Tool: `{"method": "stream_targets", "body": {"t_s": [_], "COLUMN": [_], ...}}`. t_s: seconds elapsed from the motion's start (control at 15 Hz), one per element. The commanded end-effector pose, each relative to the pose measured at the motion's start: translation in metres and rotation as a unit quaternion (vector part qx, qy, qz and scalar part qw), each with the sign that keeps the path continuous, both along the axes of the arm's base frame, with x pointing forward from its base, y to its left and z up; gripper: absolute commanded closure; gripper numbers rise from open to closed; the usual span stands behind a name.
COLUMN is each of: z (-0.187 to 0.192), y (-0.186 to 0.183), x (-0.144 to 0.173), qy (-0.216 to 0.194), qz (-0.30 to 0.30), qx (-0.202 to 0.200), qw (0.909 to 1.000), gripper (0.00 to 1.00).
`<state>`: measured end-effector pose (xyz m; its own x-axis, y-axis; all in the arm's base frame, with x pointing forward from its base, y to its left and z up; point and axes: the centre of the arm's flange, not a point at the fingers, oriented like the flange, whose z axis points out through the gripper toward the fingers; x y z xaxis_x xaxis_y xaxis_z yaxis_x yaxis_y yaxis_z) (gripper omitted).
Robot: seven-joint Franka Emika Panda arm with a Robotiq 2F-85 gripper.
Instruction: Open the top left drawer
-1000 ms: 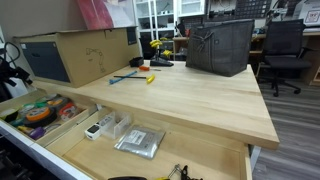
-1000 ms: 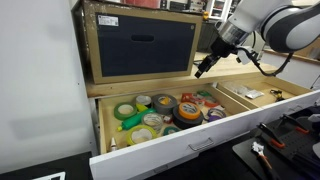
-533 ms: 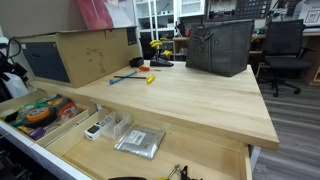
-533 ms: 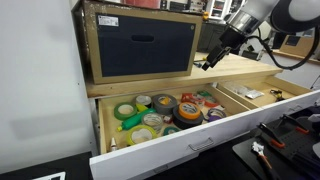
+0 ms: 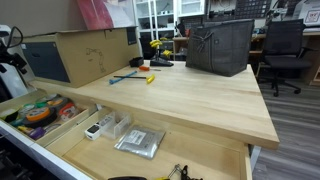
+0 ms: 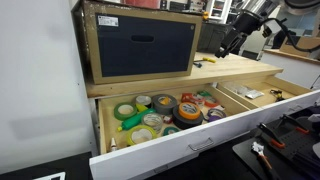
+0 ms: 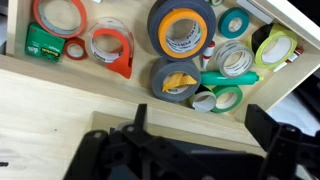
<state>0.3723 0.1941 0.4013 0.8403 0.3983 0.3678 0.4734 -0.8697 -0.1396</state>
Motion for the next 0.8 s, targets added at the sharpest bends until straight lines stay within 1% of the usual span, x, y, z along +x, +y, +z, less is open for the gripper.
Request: {"method": "stream_targets", "body": {"t_s": [0.0, 0.07, 0.2, 0.33, 0.73], "z": [0.022, 0.027, 0.038, 0.050, 0.073], "y": [-0.007, -0.005, 0.001, 0.008, 0.020], "x": [-0.005, -0.005, -0.007, -0.010, -0.017], "qy": [0.008, 0.005, -0.012, -0.018, 0.002], "qz": [0.007, 0.007, 0.013, 0.017, 0.025], "qx": [0.004, 0.004, 0.004, 0.006, 0.016], "qw": [0.9999, 1.0000, 0.9998, 0.9997, 0.9996], "gripper": [0.00, 0.00, 0.00, 0.00, 0.00]}}
